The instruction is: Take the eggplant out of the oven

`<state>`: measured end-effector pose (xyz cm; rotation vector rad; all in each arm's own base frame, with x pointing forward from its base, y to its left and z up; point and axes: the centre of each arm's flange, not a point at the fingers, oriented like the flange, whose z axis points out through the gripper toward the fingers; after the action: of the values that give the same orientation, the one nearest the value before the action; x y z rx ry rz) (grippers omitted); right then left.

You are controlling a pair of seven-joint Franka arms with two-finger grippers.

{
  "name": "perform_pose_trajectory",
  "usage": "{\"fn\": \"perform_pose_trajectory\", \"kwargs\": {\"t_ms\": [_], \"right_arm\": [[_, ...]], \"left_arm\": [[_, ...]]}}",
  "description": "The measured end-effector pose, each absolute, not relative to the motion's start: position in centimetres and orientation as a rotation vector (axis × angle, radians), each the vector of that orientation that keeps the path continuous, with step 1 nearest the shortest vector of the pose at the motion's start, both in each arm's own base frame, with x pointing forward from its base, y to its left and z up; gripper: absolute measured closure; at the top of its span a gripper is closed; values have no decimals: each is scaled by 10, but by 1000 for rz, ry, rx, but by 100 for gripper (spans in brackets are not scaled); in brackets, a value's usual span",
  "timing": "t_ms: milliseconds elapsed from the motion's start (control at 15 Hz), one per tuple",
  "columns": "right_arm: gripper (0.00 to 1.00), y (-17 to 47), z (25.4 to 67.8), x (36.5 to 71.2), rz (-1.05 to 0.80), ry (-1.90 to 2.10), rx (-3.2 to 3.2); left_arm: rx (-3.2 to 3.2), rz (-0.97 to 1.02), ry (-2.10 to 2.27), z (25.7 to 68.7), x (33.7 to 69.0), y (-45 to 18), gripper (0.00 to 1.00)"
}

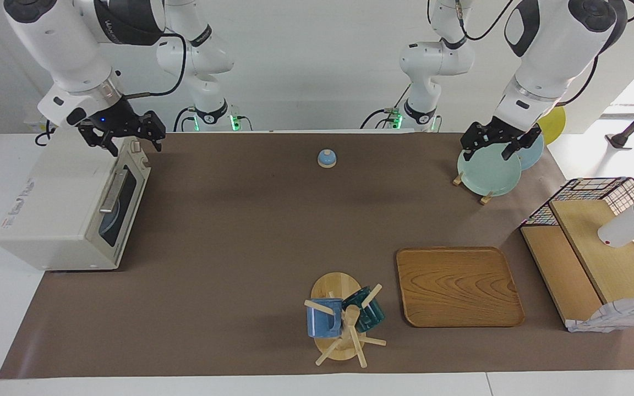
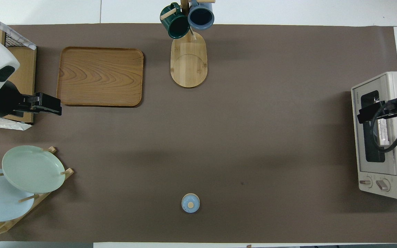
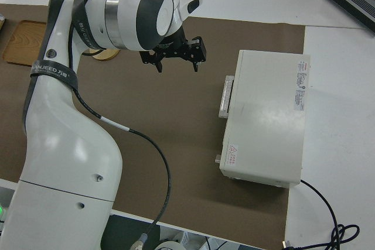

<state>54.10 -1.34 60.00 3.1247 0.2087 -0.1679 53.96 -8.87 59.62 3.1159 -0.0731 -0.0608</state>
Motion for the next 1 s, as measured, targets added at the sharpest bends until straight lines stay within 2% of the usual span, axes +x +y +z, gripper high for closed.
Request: {"fn": "perform_pose_trajectory", "kwargs": {"t_ms": [733,867,933,1000], "right_arm": [[0,-11,601,541,-165,223,3124],[15,-9,600,541,-164,233,3123],[32,-9,599,541,-163,241,3122],[43,-9,598,542,-156,264,3121]], "left_arm": [[3116,-61,-73,596,540,-89,0],[3116,-61,-73,596,540,-89,0],[3116,-61,-73,596,540,-89,0],[3116,-61,-73,596,540,-89,0]]}}
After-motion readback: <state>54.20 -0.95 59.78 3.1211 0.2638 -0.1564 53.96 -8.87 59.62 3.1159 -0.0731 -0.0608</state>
